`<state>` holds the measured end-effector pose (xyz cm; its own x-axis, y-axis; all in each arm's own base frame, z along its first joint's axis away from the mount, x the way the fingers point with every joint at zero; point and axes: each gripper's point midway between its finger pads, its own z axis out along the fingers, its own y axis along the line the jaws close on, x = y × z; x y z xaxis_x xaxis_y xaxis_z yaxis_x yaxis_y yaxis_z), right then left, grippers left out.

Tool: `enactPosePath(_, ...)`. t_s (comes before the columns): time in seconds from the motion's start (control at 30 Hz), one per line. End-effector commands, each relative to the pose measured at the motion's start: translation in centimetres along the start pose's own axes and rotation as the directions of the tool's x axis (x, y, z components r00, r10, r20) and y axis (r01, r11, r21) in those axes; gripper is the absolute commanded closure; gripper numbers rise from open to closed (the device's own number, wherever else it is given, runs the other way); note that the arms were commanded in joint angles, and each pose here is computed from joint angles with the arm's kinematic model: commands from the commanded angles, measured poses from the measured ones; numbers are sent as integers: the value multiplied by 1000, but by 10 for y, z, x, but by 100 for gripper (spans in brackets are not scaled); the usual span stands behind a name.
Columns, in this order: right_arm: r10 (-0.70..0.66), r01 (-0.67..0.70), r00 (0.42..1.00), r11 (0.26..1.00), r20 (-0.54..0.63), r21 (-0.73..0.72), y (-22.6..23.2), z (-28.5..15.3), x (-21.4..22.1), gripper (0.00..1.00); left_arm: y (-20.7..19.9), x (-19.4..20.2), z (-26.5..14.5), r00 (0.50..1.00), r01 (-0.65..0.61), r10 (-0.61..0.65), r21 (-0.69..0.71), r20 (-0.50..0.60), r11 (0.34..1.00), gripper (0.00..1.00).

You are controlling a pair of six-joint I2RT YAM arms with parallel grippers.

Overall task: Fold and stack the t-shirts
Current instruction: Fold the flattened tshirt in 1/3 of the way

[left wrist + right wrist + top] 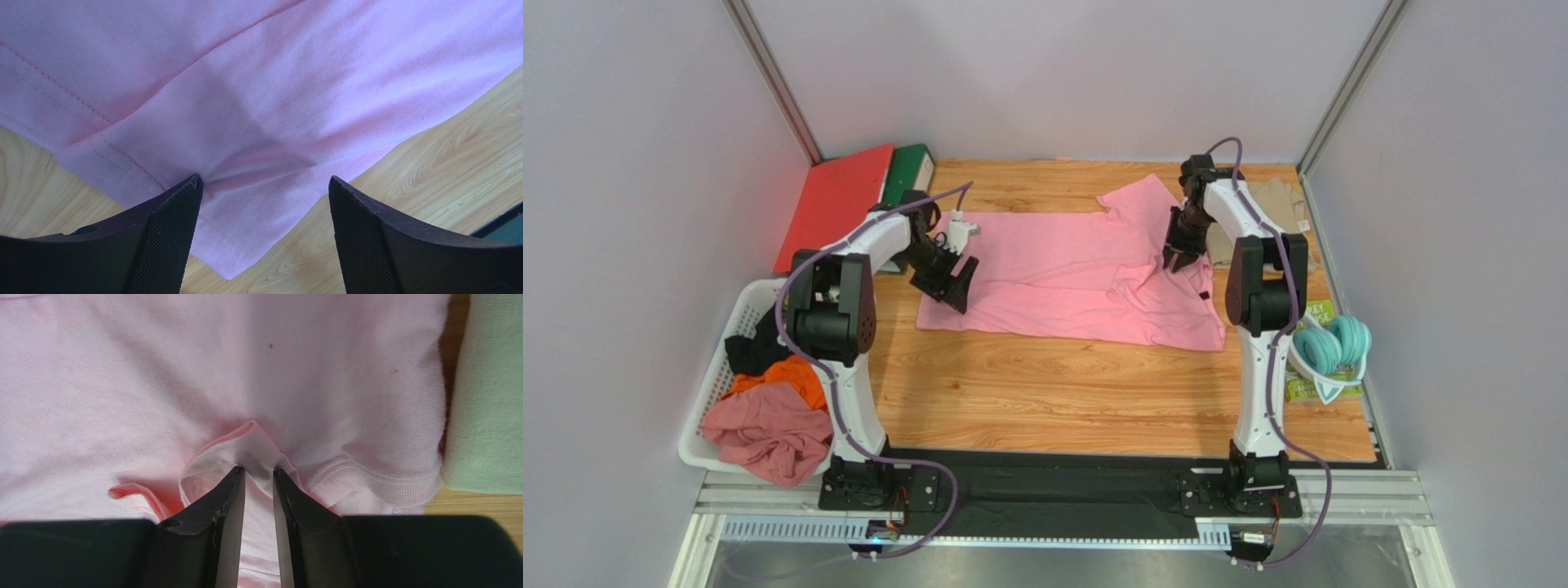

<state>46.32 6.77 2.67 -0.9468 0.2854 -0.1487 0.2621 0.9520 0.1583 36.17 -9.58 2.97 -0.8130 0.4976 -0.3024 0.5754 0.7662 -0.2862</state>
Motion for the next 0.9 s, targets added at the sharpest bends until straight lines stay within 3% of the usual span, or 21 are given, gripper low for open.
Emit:
enactPosePath(0.0, 3, -1, 998, 1000, 65, -30, 10, -23, -13, 72, 3, 22, -10, 999, 25, -25, -7, -48, 1000, 19)
enactPosePath(0.23, 9, -3, 995, 998, 95, -65, 18, -39, -14, 72, 3, 46, -8, 996, 43, -43, -5, -84, 999, 19)
enactPosePath(0.43, 14, -15, 986, 1000, 164, 7, 2, -61, -21, 72, 3, 66, -9, 994, 28, -31, -34, -109, 999, 19)
enactPosePath(0.63, 1, 14, 990, 994, 142, -105, 26, -74, -6, 71, 1, 69, -10, 994, 24, -28, -37, -104, 999, 19)
enactPosePath(0.87, -17, 22, 997, 997, 76, -68, 21, -56, 18, 66, 4, 58, -14, 996, 21, -25, -39, -87, 999, 19)
